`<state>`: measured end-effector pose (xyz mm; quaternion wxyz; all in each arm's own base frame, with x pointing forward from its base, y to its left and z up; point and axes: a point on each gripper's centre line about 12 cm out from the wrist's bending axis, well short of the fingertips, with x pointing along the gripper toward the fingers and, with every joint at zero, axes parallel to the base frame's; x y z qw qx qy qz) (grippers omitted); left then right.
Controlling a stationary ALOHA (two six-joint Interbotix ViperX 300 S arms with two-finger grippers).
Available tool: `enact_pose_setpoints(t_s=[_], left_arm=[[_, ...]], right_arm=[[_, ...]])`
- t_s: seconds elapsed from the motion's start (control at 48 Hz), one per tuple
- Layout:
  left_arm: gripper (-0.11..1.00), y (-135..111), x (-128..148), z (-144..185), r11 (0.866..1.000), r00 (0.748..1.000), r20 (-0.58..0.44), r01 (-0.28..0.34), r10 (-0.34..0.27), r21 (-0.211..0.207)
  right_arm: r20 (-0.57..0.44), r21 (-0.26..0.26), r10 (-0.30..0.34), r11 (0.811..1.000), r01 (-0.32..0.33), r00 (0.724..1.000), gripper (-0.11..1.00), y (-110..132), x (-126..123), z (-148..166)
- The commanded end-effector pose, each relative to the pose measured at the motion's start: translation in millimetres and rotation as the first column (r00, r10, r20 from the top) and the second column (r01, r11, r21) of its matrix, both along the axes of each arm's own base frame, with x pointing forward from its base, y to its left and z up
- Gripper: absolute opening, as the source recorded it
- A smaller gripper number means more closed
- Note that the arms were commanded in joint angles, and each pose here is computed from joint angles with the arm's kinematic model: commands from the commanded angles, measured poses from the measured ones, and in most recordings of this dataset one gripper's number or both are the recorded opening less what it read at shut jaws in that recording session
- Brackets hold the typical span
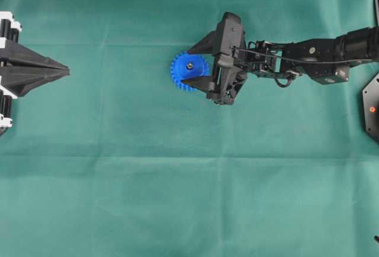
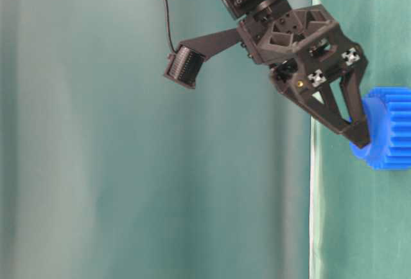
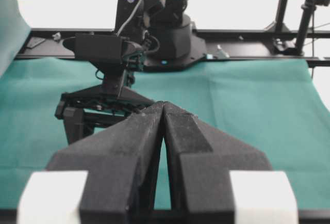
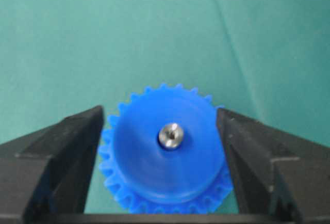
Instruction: Insert the shaft placed at a random location into the center hole of the medium gear at another random location.
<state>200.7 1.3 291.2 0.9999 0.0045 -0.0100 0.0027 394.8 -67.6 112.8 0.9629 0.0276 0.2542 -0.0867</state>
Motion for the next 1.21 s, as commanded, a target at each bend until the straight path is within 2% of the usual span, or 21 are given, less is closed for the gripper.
enact_pose_setpoints(t_s=[0.0, 0.375, 0.834, 1.188], left_arm=[[0.0, 0.3, 1.7, 6.6, 1.0, 1.0, 0.017, -0.001, 0.001, 0.0], [0.0, 0.3, 1.4, 6.9, 1.0, 1.0, 0.018, -0.001, 0.001, 0.0], [0.0, 0.3, 1.4, 6.9, 1.0, 1.0, 0.018, -0.001, 0.001, 0.0], [0.0, 0.3, 1.4, 7.4, 1.0, 1.0, 0.023, -0.001, 0.001, 0.0]], right_arm=[[0.06, -0.013, 0.004, 1.0, -0.004, 0.998, 0.84, 0.9, 1.8, 23.2], [0.105, -0.023, 0.007, 1.0, -0.004, 0.994, 0.84, 4.9, -21.9, 54.6], [0.075, -0.017, 0.007, 1.0, -0.006, 0.997, 0.84, 13.2, -71.3, 64.5], [0.085, -0.019, 0.007, 1.0, -0.006, 0.996, 0.84, 15.9, -87.8, 66.2]])
